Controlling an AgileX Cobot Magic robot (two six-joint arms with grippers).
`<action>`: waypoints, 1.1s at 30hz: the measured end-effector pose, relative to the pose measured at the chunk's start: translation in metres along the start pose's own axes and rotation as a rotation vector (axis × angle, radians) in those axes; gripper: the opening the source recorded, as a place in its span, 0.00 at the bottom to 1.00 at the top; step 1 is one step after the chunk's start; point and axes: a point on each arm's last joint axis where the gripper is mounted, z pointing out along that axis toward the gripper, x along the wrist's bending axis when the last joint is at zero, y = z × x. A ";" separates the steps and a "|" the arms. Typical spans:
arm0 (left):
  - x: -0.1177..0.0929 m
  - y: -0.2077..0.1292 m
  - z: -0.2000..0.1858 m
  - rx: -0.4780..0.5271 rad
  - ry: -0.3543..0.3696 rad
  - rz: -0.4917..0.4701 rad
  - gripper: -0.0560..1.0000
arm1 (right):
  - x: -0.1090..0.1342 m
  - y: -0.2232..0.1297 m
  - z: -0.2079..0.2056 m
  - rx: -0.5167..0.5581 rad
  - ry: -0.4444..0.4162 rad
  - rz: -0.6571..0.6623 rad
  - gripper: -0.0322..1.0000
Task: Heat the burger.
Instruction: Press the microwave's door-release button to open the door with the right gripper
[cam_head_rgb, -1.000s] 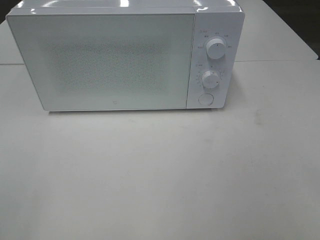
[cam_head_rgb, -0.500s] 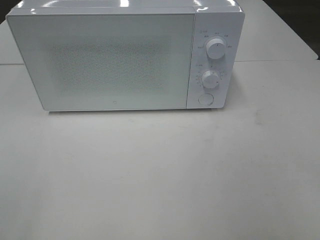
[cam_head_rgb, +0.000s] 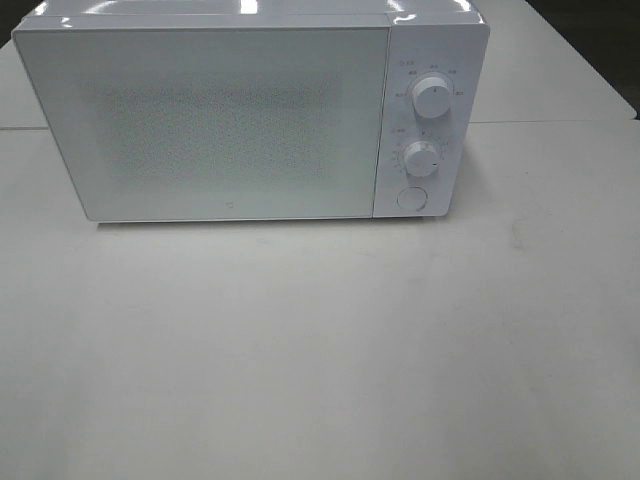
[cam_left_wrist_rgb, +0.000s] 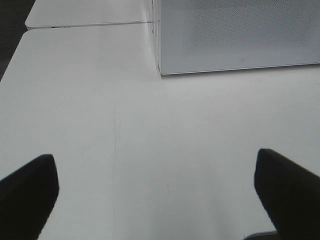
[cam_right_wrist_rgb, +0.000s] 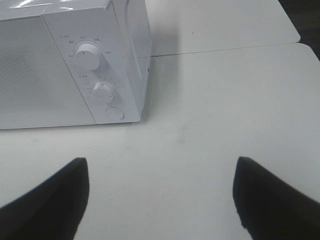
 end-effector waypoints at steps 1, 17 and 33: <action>0.000 0.000 0.000 0.000 0.000 0.000 0.99 | 0.000 0.004 0.009 0.012 -0.003 0.001 0.76; 0.000 0.000 0.000 0.000 0.000 0.000 0.99 | -0.001 0.008 0.087 0.084 -0.022 0.006 0.76; 0.000 0.000 0.000 0.000 0.000 0.000 0.99 | -0.008 -0.024 0.146 -0.009 -0.019 0.004 0.76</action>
